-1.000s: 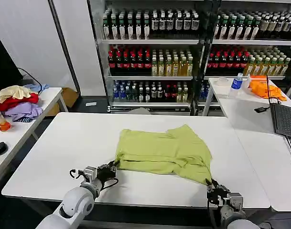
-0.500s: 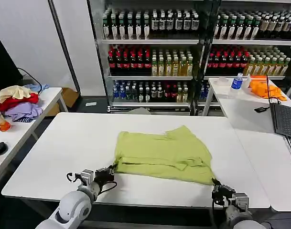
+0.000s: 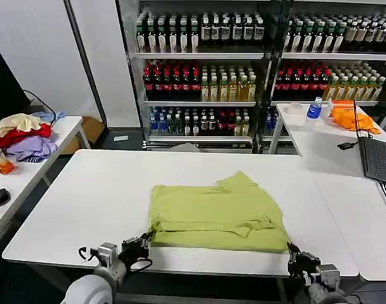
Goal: Fold and organize the clothes.
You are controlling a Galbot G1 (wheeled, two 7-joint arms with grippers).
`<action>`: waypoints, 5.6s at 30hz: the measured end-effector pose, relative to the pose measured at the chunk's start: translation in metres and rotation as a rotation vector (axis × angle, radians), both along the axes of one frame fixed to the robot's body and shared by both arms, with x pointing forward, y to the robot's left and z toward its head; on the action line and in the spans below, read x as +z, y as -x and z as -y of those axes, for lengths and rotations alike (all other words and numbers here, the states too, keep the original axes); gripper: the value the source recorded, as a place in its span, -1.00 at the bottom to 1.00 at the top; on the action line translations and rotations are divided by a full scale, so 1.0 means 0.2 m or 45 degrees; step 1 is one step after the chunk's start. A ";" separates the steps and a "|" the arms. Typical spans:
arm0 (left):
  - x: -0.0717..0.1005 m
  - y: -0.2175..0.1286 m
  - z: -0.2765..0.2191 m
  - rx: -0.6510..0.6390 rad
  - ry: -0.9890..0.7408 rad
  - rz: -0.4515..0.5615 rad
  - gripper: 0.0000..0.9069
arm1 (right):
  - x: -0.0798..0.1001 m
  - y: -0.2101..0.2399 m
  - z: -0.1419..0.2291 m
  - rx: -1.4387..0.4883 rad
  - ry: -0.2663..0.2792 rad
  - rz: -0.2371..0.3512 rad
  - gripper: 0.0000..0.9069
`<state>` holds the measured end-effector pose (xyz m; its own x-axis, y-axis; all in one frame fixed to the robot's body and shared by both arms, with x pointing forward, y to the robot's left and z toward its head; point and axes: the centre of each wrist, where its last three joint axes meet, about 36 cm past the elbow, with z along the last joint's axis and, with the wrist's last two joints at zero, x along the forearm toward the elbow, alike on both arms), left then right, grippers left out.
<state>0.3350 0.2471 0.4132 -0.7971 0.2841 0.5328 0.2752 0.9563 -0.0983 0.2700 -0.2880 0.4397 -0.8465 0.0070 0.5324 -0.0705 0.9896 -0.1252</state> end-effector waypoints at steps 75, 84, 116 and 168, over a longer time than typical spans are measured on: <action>-0.06 -0.90 0.10 0.156 -0.142 0.002 -0.64 | -0.17 -1.70 -0.44 0.073 -0.150 -0.026 -1.00; -0.08 -0.87 0.08 0.155 -0.119 -0.015 -0.93 | -0.19 -1.72 -0.45 0.063 -0.156 -0.039 -1.00; 0.13 -0.73 0.03 0.100 0.050 0.086 -0.93 | 0.09 -1.34 -0.31 0.099 -0.221 0.202 -1.00; 0.00 -0.06 0.02 -0.001 0.046 0.054 -0.93 | 0.12 -0.17 -0.09 -0.052 -0.183 0.127 -1.00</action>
<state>0.3474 0.2430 0.4135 -0.8183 0.3035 0.4882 0.2808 0.9521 -0.1212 0.3034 -0.2706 0.4633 -0.8958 -0.0281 0.4435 -0.0246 0.9996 0.0137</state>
